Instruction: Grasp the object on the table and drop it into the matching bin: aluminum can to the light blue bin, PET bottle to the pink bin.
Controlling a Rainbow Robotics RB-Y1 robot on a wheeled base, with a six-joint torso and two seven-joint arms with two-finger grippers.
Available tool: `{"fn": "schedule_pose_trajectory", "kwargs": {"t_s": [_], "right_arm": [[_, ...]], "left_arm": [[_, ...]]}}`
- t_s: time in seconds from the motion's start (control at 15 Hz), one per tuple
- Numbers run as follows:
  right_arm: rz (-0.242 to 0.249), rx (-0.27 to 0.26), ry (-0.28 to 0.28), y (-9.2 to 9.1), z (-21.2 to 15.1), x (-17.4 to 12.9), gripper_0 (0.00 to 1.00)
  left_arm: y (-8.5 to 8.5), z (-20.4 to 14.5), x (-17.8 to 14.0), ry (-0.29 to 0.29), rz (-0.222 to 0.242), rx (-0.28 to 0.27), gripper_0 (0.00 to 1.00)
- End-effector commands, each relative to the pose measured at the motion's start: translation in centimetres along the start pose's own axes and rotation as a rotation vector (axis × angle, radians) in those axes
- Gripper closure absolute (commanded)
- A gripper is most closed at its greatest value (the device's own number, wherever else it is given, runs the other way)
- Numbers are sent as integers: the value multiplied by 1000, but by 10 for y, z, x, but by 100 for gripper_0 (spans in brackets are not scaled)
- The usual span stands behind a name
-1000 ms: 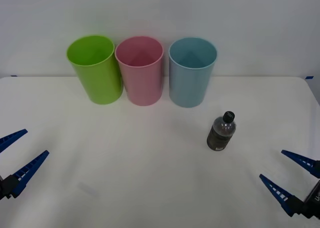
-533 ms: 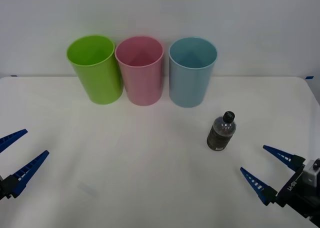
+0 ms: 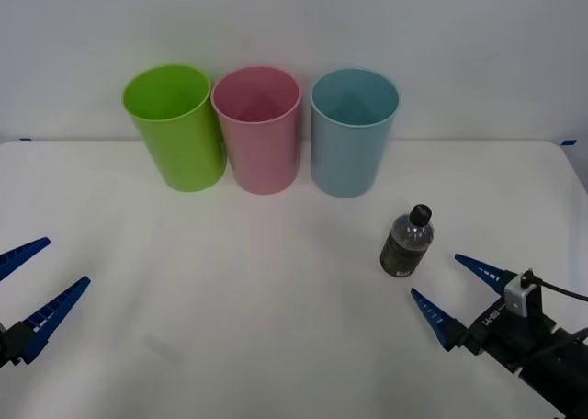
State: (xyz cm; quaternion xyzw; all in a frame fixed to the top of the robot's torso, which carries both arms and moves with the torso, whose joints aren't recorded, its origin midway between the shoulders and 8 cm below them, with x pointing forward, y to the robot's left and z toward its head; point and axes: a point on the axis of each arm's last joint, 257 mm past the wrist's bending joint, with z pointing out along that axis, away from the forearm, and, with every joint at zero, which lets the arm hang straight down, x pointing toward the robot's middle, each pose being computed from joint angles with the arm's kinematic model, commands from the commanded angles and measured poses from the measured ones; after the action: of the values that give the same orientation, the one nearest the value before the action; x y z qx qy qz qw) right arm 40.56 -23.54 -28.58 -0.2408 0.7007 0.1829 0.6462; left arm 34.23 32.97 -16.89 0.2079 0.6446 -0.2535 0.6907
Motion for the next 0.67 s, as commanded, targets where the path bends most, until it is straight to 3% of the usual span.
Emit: {"fn": "schedule_pose_trajectory", "kwargs": {"t_s": [0.07, 0.4, 0.67], "right_arm": [[-1, 22, 9, 1, 19, 0, 0], [-5, 53, 19, 3, 49, -2, 0], [24, 33, 20, -1, 85, 7, 0]], "left_arm": [[0, 0, 0, 0, 0, 0, 0], [0, 0, 0, 0, 0, 0, 0], [0, 0, 0, 0, 0, 0, 0]]}}
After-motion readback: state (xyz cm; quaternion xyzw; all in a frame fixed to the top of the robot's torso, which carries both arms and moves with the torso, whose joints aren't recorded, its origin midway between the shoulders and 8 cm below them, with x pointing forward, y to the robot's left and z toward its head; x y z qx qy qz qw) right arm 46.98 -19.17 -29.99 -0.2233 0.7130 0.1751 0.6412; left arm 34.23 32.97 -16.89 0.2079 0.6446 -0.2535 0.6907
